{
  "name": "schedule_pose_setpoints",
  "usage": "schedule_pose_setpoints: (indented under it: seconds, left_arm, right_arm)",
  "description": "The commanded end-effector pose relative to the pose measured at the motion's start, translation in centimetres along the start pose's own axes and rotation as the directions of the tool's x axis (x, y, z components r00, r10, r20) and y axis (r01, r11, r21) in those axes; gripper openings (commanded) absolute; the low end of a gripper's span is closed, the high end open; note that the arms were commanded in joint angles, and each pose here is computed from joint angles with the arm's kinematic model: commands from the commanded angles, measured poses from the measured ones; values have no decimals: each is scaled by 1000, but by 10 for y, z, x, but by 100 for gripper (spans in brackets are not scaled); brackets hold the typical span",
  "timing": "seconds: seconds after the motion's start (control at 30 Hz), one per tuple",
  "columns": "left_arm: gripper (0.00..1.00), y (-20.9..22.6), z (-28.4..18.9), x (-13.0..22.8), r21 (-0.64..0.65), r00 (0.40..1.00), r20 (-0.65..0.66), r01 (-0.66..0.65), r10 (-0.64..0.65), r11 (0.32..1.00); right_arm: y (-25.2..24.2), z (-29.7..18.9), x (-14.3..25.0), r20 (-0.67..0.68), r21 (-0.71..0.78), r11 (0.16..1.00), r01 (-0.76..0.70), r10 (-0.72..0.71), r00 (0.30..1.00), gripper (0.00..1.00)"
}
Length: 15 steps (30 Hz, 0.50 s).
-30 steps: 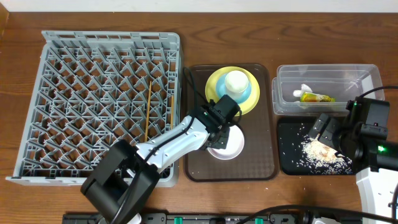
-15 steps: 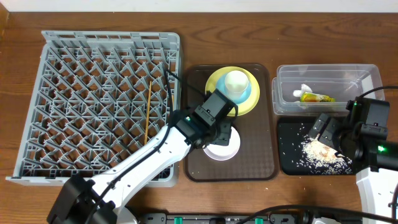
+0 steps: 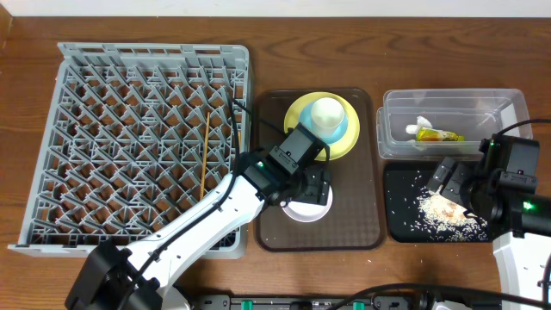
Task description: Sort waste into correct bins and load items into the dishwasher
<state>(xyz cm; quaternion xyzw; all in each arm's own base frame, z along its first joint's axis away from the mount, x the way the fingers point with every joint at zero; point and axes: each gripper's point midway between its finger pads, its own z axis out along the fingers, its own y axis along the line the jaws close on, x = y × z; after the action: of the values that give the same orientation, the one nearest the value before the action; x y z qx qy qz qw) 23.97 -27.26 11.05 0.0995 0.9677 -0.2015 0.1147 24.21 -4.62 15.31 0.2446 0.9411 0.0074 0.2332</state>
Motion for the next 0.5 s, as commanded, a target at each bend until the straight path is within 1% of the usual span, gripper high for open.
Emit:
schedule_pose_setpoints:
  seconds: [0.0,0.07,0.13,0.23,0.33,0.47]
  left_arm:
    - [59,2,3,2,-13,1000,-4,0,0,1000]
    - [52,6,9,5,-24,1000,-21,3,-4,1000]
    - [50,7,15,11,-35,999,-42,-1,0,999]
    - [50,6,24,19,-51,997,-68,-22,18,998]
    - [50,7,31,23,-97,997,-66,-53,47,994]
    - [50,9,39,28,-190,993,-42,-117,111,975]
  right_arm:
    - [-1,-3,-4,14,2,1000,-12,12,1000,99]
    - [-1,-3,-4,14,2,1000,-12,12,1000,99]
    - [-1,-3,-4,14,2,1000,-12,12,1000,99]
    - [-1,-3,-4,14,2,1000,-12,12,1000,99]
    - [-1,-3,-4,14,2,1000,-12,12,1000,99]
    - [-1,-3,-4,14,2,1000,-12,12,1000,99]
